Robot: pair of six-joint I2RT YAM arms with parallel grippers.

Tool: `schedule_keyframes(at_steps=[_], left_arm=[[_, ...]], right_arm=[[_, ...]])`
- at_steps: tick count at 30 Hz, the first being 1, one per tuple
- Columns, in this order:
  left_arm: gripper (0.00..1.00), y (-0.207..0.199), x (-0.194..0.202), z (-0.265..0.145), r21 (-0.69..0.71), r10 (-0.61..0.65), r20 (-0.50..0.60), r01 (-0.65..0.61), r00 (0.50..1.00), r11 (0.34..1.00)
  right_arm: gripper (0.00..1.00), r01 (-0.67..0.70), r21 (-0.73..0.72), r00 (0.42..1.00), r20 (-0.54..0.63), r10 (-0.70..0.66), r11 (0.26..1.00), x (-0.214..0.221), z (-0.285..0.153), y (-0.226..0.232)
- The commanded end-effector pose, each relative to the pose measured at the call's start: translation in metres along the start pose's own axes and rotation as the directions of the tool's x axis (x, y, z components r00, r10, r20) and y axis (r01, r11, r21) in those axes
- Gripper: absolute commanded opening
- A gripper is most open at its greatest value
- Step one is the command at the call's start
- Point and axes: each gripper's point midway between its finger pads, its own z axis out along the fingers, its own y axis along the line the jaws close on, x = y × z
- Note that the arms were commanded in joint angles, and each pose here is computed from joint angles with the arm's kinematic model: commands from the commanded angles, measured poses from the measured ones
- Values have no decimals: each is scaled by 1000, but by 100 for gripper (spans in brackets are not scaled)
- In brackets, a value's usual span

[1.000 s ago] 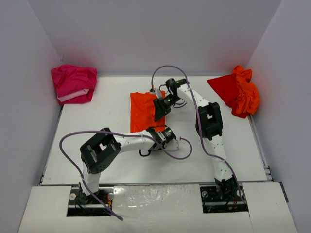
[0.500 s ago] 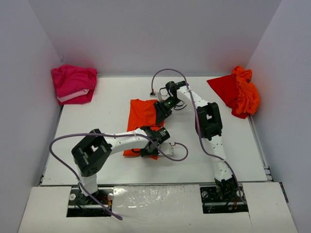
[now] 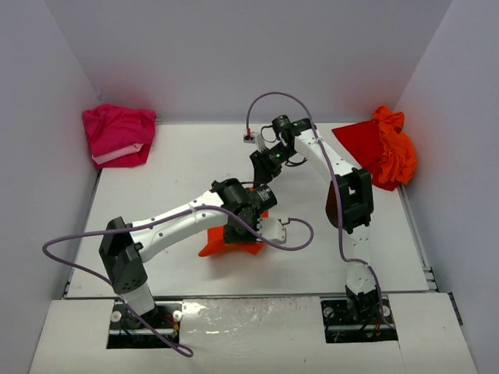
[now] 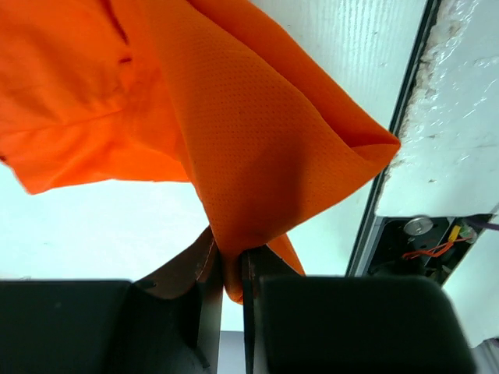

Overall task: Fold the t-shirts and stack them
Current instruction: Grab one side of the 2/3 rectangular tshirt with left arm, then fold the long partially folded tshirt into a neat square

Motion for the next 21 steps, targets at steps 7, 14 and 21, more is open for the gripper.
schedule_keyframes(at_steps=[7, 14, 21], left_arm=[[0, 42, 10, -1, 6, 132, -113, -132, 985, 991], [0, 89, 2, 1, -21, 137, -73, -139, 988, 990], [0, 126, -8, -4, -97, 166, -35, -168, 986, 981]], right_arm=[[32, 81, 34, 993, 88, -84, 996, -11, -56, 33], [32, 55, 39, 991, 118, -59, 998, -5, -69, 22], [32, 20, 50, 993, 114, -25, 999, 6, -73, 12]])
